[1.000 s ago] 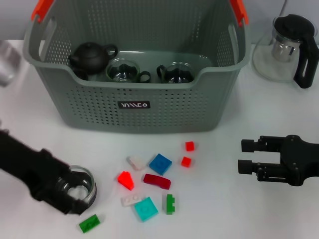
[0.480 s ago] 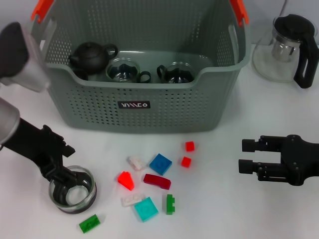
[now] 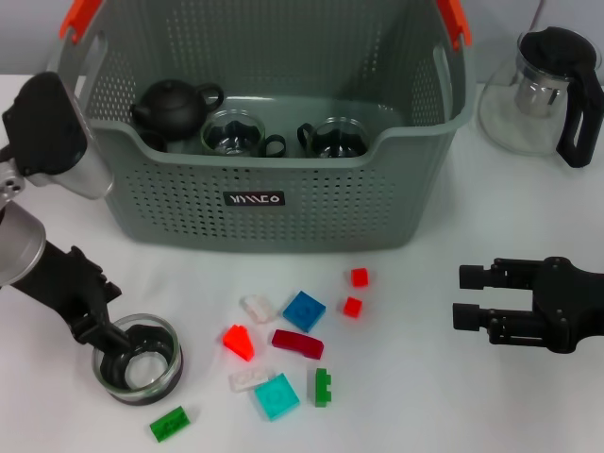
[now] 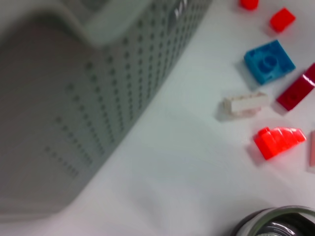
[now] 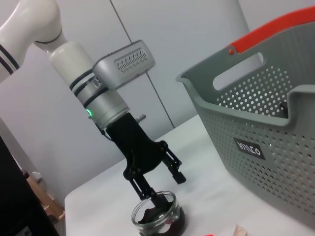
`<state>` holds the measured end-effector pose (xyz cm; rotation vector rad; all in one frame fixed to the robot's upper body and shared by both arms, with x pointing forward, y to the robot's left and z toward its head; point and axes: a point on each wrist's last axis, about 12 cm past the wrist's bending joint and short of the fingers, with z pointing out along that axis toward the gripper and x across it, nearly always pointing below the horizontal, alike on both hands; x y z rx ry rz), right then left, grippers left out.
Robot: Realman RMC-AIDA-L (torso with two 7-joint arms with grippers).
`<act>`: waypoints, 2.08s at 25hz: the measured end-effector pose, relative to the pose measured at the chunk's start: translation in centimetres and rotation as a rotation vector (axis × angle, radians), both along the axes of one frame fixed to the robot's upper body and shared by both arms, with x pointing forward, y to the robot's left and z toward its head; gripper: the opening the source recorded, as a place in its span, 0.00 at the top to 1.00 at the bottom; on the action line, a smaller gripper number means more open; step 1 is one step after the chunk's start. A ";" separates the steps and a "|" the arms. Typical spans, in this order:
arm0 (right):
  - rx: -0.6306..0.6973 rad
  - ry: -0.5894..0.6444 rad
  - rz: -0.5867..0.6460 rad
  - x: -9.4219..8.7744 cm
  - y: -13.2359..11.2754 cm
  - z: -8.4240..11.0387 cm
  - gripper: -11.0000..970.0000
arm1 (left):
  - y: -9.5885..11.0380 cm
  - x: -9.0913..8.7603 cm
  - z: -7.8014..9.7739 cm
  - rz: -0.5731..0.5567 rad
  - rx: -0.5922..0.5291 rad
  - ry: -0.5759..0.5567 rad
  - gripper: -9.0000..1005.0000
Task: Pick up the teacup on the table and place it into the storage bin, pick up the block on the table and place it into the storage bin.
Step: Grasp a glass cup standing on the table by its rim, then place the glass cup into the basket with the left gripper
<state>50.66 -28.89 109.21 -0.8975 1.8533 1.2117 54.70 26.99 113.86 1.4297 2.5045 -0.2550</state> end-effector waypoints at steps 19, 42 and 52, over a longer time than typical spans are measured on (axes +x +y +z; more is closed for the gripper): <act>-0.001 0.003 -0.004 -0.1 -0.1 -0.1 0.28 | -0.2 0.5 -1.5 0.072 0.008 0.030 0.45; -0.001 -0.002 -0.003 0.1 -0.1 0.0 0.27 | 5.6 0.2 1.7 -0.025 -0.875 0.137 0.95; 0.003 -0.003 0.005 0.0 0.0 0.1 0.27 | 2.5 2.5 5.5 0.049 -1.422 -0.025 0.95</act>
